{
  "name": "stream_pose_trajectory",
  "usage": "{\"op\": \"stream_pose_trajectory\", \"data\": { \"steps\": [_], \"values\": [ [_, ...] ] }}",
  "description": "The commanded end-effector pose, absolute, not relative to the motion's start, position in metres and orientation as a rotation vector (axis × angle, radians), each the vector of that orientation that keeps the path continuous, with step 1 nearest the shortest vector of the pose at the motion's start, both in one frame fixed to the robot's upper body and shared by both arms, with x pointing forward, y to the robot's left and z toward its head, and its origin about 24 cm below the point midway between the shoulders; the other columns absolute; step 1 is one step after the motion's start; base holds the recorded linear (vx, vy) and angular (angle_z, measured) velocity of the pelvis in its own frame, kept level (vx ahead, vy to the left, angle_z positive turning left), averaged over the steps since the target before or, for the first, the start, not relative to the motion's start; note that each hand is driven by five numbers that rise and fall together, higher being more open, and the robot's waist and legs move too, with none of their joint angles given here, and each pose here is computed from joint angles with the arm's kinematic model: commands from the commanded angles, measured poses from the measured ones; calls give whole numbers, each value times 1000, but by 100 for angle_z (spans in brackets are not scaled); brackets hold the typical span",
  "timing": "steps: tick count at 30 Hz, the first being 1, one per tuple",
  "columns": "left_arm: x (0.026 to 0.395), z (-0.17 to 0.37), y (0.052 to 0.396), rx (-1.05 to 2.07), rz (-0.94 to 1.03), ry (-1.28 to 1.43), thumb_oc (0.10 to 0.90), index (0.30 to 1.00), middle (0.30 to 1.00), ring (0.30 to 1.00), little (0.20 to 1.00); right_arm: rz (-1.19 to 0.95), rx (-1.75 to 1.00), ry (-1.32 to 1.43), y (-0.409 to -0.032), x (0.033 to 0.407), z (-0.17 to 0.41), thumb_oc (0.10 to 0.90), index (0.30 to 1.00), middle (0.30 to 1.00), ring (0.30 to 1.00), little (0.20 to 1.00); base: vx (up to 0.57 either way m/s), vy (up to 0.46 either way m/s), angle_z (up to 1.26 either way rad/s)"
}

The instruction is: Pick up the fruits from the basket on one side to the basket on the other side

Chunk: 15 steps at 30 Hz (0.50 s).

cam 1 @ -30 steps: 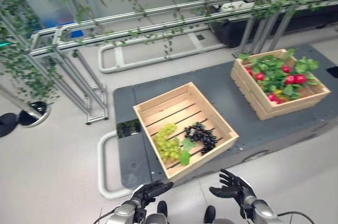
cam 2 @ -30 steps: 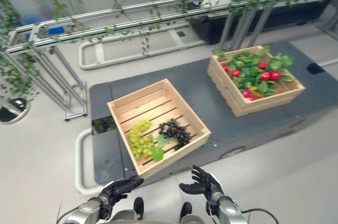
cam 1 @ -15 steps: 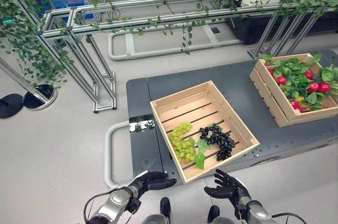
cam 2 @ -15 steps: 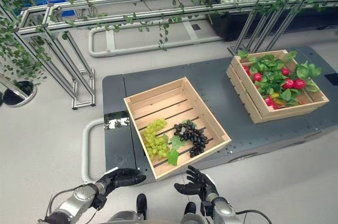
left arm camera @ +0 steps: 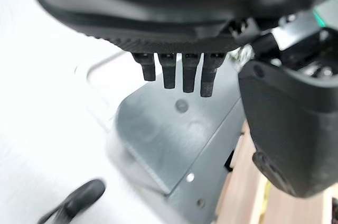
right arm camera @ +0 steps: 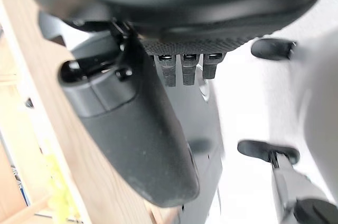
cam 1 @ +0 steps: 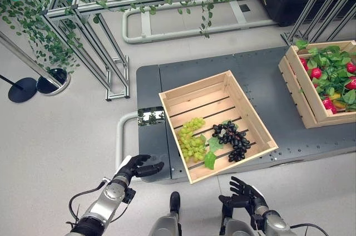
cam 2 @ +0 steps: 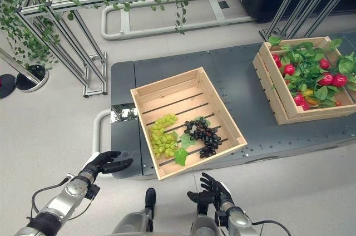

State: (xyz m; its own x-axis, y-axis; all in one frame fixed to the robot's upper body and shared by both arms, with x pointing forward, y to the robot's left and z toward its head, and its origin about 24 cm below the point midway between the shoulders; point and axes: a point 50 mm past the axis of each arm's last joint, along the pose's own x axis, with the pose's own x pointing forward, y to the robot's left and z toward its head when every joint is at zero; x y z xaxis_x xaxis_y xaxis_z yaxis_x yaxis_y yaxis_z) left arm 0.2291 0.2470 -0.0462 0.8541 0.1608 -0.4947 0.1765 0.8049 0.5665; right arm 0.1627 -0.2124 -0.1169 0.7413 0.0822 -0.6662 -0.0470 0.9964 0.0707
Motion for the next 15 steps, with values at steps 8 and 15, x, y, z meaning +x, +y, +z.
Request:
{"op": "stream_pose_trajectory", "data": {
  "steps": [8,15],
  "values": [
    [274,53,275,938,437,-34,800,900,900,900,900,53,95,620,-209,176,-103,800,900,900,900,900,26,-7,1],
    [285,74,262,1071,481,-235,800,900,900,900,900,69,86,630,-208,172,-106,800,900,900,900,900,45,39,1]
  ]
}}
